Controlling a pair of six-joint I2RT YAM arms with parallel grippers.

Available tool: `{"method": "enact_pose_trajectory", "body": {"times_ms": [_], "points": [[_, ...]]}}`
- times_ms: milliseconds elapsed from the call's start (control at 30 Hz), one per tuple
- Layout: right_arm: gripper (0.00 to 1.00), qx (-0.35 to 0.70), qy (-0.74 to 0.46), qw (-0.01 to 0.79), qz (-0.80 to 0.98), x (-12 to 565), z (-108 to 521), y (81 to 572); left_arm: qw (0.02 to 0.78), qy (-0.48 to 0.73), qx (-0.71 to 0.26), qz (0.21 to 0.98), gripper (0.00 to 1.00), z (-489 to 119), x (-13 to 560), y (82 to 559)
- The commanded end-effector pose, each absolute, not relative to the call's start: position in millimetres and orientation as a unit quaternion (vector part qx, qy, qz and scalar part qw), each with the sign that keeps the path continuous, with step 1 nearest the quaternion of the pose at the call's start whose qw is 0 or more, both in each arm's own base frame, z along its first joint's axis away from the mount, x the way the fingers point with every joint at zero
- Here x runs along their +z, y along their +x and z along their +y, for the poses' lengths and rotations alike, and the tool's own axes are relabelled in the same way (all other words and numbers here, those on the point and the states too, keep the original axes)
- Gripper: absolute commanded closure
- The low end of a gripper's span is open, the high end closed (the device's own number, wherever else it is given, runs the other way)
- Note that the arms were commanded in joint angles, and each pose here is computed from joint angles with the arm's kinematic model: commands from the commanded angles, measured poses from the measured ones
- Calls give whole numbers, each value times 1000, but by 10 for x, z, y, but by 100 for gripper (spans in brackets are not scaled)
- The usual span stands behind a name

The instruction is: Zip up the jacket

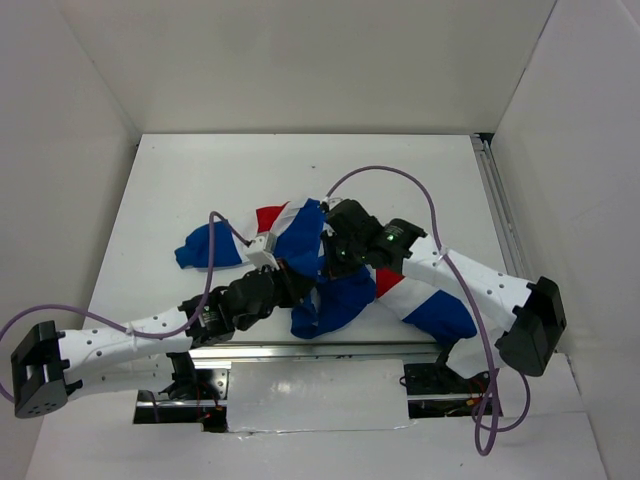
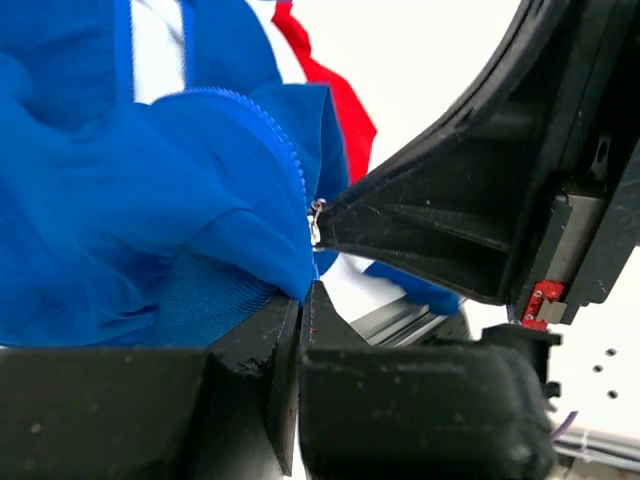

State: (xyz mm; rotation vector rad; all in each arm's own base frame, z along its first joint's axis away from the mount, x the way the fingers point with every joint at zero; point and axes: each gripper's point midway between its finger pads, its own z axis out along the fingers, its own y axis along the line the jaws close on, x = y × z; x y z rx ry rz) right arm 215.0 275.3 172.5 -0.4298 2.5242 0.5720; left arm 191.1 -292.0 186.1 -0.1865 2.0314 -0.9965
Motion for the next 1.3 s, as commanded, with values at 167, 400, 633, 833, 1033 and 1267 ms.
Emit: {"method": "enact_pose_trajectory", "body": {"times_ms": [167,400,633,833,1033,1267], "points": [[100,24,-92,399,912,1999,2123,2912,344,-15,-376,861,100,-2885,1622,1527],[100,194,-188,291,918,1692,2602,2275,383,-35,-407,829,47,-2867,1878,1623],[100,273,-213,260,901,1739,2846,2082,411,-27,-457,788,24,-2974,2118,1657],[100,332,-237,243,880,1880,2997,1960,395,-10,-454,799,23,-3128,2158,1654],[100,392,-239,225,860,1973,3027,1923,338,-95,-412,841,31,-2999,1920,1637],[100,413,-242,203,854,1917,3054,1840,332,-185,-388,840,41,-2876,1788,1754]]}}
